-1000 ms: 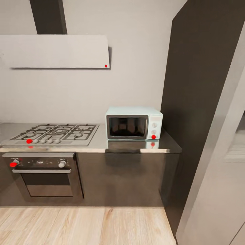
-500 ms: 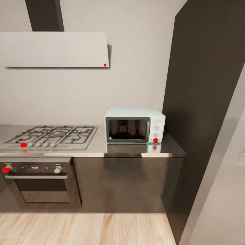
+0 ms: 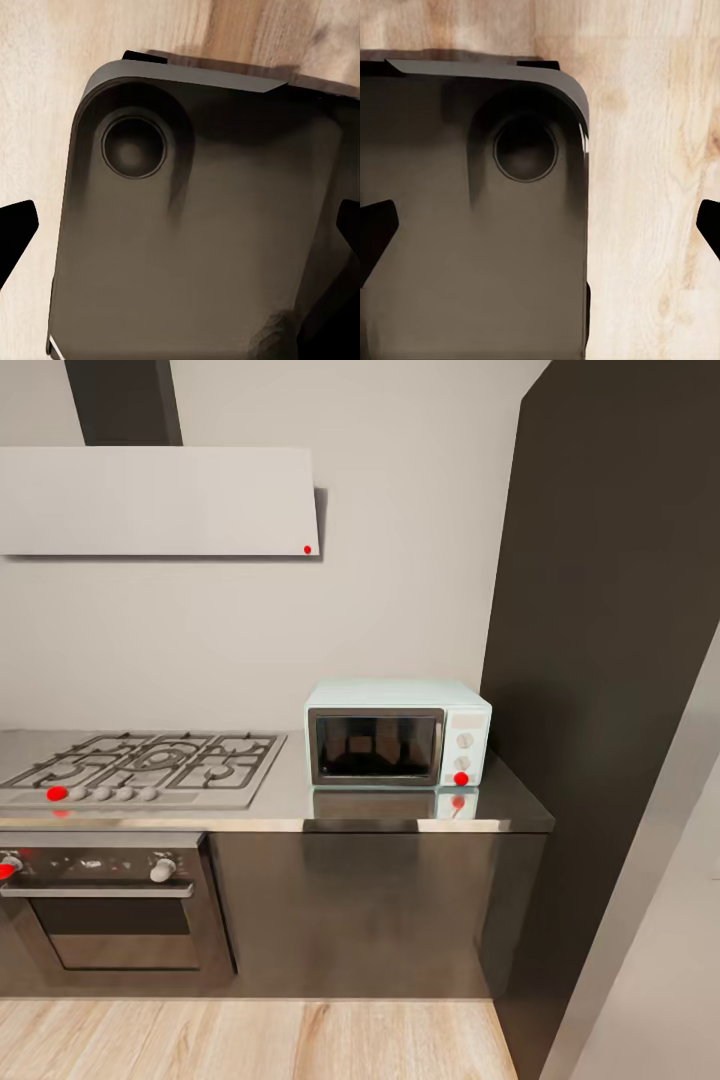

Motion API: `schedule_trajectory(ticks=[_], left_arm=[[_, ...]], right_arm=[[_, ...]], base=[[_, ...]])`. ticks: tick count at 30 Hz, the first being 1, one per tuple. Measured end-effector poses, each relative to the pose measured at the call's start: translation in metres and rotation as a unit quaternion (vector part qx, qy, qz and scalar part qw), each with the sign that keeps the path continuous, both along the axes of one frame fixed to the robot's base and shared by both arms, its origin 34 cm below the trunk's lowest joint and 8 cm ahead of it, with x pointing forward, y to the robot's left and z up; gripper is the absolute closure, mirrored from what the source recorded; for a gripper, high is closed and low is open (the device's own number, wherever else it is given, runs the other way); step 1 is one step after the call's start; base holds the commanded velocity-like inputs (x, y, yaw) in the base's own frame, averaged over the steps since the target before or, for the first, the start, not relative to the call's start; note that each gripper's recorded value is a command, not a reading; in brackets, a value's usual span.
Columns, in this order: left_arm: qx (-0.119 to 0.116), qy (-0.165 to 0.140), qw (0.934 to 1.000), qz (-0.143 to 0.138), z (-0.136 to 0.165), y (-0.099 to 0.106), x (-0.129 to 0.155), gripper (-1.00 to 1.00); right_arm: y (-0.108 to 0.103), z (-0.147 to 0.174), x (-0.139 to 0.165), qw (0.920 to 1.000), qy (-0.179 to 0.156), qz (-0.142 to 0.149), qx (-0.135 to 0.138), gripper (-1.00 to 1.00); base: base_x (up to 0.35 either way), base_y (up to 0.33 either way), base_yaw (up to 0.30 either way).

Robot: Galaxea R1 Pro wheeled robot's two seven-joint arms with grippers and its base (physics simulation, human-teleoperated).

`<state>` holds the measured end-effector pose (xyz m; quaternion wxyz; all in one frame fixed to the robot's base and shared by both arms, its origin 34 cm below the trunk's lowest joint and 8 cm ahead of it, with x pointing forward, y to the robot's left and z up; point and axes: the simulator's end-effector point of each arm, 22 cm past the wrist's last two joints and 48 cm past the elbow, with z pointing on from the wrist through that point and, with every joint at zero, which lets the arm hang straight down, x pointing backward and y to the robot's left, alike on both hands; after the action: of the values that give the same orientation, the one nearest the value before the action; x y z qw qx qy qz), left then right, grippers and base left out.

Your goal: In the kitchen, take the popcorn bag from the countertop, put it into the microwave, and heat it until the popcorn is cooked so the cooked popcorn ends up inside the bag.

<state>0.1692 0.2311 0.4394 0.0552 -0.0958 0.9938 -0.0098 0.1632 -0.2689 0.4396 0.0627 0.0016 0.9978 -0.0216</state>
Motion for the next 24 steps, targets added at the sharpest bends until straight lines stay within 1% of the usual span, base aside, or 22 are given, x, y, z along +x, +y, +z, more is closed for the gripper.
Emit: schedule_trajectory(ticks=[5, 9, 10, 11, 13, 14, 17, 18, 19, 21, 22, 23, 24], left_arm=[[0.0, 0.0, 1.0, 0.0, 0.0, 0.0, 0.0, -1.0], [0.0, -0.001, 1.0, -0.001, 0.0, 0.0, 0.0, -1.0], [0.0, 0.0, 1.0, -0.001, 0.0, 0.0, 0.0, -1.0], [0.0, -0.001, 1.0, -0.001, 0.0, 0.0, 0.0, -1.0], [0.0, -0.001, 1.0, -0.001, 0.0, 0.0, 0.0, -1.0], [0.0, -0.001, 1.0, -0.001, 0.0, 0.0, 0.0, -1.0], [0.0, -0.001, 1.0, -0.001, 0.0, 0.0, 0.0, -1.0], [0.0, -0.001, 1.0, -0.001, 0.0, 0.0, 0.0, -1.0], [0.0, -0.001, 1.0, -0.001, 0.0, 0.0, 0.0, -1.0], [0.0, -0.001, 1.0, -0.001, 0.0, 0.0, 0.0, -1.0], [0.0, -0.001, 1.0, -0.001, 0.0, 0.0, 0.0, -1.0], [0.0, -0.001, 1.0, -0.001, 0.0, 0.0, 0.0, -1.0], [0.0, -0.001, 1.0, -0.001, 0.0, 0.0, 0.0, -1.0]], right_arm=[[0.001, 0.0, 0.0, 1.0, 0.001, -0.004, 0.001, -1.0], [0.002, 0.0, 0.001, 1.0, 0.0, 0.008, 0.002, -1.0], [0.003, 0.002, 0.026, 0.9994, -0.026, 0.023, 0.006, -1.0], [0.004, 0.004, 0.043, 0.9988, -0.04, 0.025, 0.006, -1.0], [0.006, 0.011, 0.088, 0.998, -0.056, 0.028, 0.006, -1.0], [0.007, 0.02, 0.12, 0.997, -0.071, 0.028, 0.006, -1.0], [0.01, 0.05, 0.189, 0.9936, -0.109, 0.03, 0.006, -1.0], [0.011, 0.061, 0.206, 0.9924, -0.119, 0.03, 0.006, -1.0], [0.012, 0.076, 0.228, 0.9909, -0.131, 0.03, 0.006, -1.0], [0.015, 0.12, 0.278, 0.9855, -0.167, 0.03, 0.006, -1.0], [0.016, 0.155, 0.309, 0.9809, -0.192, 0.029, 0.006, -1.0], [0.018, 0.189, 0.334, 0.974, -0.225, 0.029, 0.007, -1.0], [0.019, 0.216, 0.351, 0.9684, -0.247, 0.029, 0.007, -1.0]], base=[[0.0, 0.0, 0.0], [0.0, 0.0, 0.0], [0.0, 0.0, 0.0], [0.0, 0.0, 0.0], [0.0, 0.0, 0.0], [0.0, 0.0, 0.0], [0.0, 0.0, 0.0], [0.0, 0.0, 0.0], [0.0, 0.0, 0.0], [0.0, 0.0, 0.0], [0.0, 0.0, 0.0], [0.0, 0.0, 0.0], [0.0, 0.0, 0.0]])
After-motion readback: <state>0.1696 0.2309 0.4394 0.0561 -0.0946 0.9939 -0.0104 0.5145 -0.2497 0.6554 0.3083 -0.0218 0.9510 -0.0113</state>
